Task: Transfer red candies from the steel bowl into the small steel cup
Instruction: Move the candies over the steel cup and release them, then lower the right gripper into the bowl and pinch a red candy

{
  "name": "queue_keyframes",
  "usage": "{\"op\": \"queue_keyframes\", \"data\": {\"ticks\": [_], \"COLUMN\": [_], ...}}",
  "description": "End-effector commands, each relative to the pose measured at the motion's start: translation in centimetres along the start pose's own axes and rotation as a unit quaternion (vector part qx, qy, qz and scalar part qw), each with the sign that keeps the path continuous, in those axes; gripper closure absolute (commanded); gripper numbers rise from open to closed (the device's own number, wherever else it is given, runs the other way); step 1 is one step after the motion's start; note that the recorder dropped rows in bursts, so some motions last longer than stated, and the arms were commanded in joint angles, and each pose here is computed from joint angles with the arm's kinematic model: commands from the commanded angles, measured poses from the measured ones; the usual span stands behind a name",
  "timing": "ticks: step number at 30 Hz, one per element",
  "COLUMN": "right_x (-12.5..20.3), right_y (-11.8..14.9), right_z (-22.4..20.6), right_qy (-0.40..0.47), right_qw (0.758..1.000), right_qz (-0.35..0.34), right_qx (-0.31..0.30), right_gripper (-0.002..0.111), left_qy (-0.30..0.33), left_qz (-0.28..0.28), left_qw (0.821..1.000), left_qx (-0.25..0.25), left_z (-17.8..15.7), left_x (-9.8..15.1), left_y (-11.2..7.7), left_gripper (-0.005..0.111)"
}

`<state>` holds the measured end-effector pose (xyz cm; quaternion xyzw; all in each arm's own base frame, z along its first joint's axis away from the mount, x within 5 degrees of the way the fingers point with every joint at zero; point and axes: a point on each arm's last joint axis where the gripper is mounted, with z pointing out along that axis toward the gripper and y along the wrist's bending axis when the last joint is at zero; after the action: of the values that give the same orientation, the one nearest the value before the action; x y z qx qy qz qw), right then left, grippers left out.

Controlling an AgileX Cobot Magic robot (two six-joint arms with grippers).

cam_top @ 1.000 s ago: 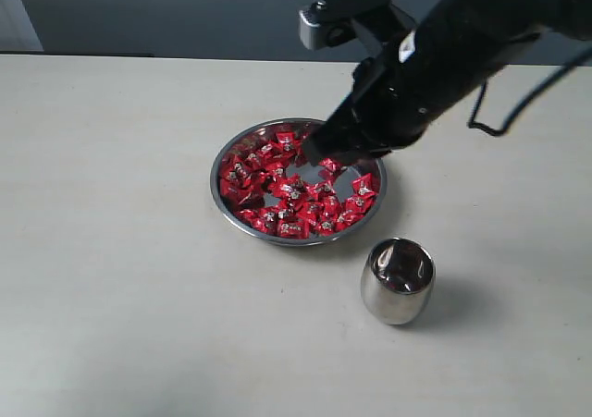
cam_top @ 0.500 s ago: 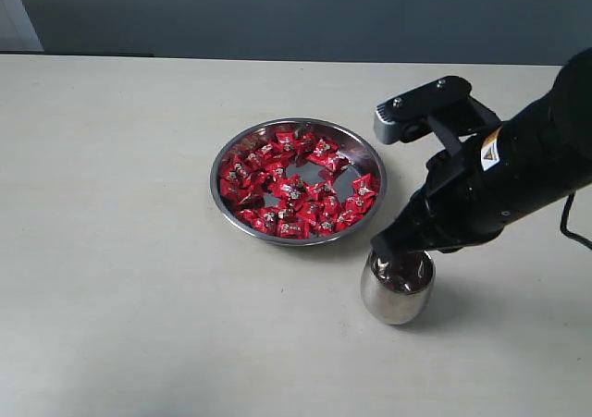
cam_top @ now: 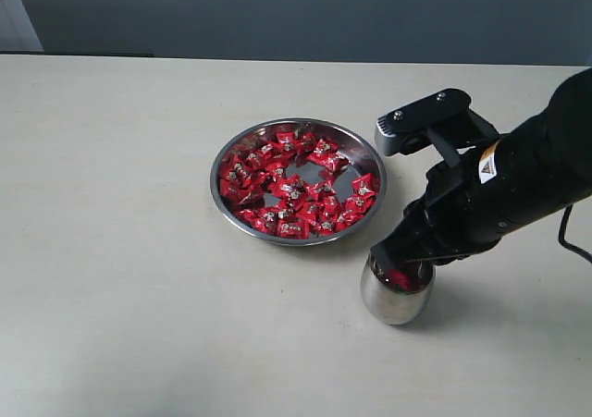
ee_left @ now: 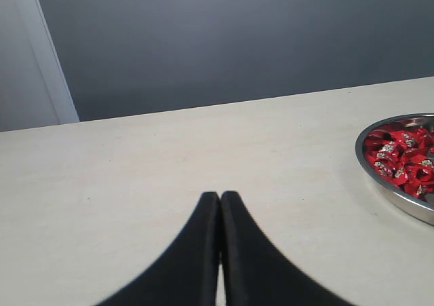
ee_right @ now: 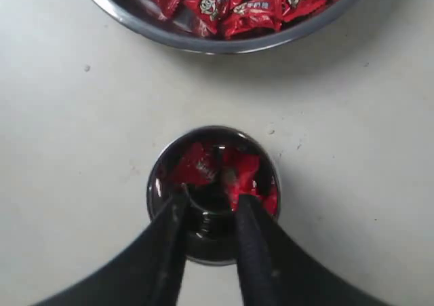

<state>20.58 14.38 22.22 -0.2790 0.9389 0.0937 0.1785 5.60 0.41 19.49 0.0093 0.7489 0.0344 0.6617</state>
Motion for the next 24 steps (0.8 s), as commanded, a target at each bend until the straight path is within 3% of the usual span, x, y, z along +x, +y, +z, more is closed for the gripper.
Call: {"op": "queue_keyframes", "data": {"ticks": [1,5,10,14,17,21,24], "right_x": [-0.2,-1.4,-4.8,-7.5,-9.5,-12.5,-13.7], "right_y": [-0.2,-0.2,-0.1,-0.1,-0.1,-0.3,-0.4], "right_z": [0.1,-0.2,-1.7,-1.8,-0.2,4.6,8.2], "right_qy": [-0.01,-0.059,-0.171,-0.204,-0.193,-0.115,-0.053], "right_qw": [1.0,0.998,0.985,0.979,0.981,0.992,0.996], "right_qz": [-0.01,-0.012,-0.012,-0.011,-0.012,-0.051,-0.072], "right_qx": [0.008,0.011,0.014,0.014,0.015,0.015,0.007], "right_gripper": [0.072,0.072,0.072,0.077,0.077,0.077,0.068], "left_qy": [-0.004,-0.004,-0.004,-0.004,-0.004,-0.004,-0.004], "left_qz": [-0.004,-0.004,-0.004,-0.004,-0.004,-0.004,-0.004], "left_qw": [1.0,1.0,1.0,1.0,1.0,1.0,1.0], "left_qx": [0.004,0.004,0.004,0.004,0.004,0.004,0.004], "left_z": [0.0,0.0,0.0,0.0,0.0,0.0,0.0], "left_x": [0.0,0.0,0.0,0.0,0.0,0.0,0.0], "left_y": [-0.1,-0.1,-0.1,-0.1,-0.1,-0.1,-0.1], "left_gripper": [0.106,0.106,0.106,0.106,0.106,0.106,0.106]}}
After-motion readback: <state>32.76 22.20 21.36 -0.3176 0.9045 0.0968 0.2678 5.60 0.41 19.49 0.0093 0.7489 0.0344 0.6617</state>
